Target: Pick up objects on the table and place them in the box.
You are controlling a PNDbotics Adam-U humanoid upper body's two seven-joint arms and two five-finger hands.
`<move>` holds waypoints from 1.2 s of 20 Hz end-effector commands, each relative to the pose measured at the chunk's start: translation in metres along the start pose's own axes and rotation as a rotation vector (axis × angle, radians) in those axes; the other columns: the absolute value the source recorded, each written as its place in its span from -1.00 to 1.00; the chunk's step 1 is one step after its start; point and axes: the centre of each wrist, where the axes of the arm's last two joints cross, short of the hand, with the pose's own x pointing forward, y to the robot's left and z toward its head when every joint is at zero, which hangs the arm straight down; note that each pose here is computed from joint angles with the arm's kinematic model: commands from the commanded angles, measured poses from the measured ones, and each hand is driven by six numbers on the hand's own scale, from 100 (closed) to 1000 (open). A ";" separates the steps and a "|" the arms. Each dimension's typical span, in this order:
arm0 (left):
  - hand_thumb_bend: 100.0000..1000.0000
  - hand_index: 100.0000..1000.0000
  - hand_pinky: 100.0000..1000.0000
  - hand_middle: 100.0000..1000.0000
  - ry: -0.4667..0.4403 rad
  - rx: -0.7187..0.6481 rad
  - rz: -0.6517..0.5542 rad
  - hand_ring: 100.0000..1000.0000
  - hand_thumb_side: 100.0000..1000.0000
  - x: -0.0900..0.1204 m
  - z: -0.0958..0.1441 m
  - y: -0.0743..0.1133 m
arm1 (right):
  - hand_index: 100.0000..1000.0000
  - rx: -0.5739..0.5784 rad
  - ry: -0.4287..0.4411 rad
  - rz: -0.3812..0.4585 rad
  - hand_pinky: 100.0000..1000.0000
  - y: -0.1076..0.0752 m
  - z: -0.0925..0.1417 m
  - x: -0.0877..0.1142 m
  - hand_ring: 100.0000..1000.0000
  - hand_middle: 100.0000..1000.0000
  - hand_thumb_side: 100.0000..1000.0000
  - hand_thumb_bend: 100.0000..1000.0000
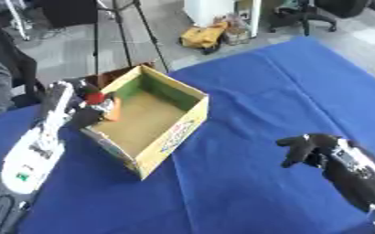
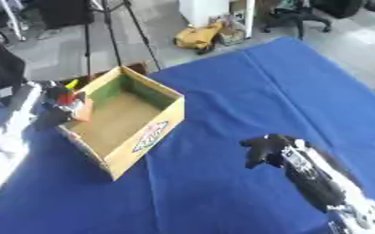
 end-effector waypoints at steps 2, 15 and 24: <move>-1.00 0.15 -0.15 -0.14 0.030 -0.038 -0.021 0.19 -0.26 -0.009 -0.003 -0.015 | -0.02 0.025 -0.018 0.005 0.20 -0.001 -0.004 0.005 0.67 -0.01 0.57 -1.00; 0.39 0.59 0.18 0.43 -0.271 0.160 0.017 0.64 0.73 0.017 -0.003 0.014 | -0.02 0.021 -0.024 -0.002 0.20 0.000 -0.005 0.005 0.68 -0.01 0.57 -1.00; -0.28 0.45 0.05 0.24 -0.482 0.394 0.236 0.50 0.70 0.042 0.032 0.068 | -0.02 0.007 -0.029 -0.011 0.20 -0.001 -0.003 0.005 0.68 -0.01 0.56 -1.00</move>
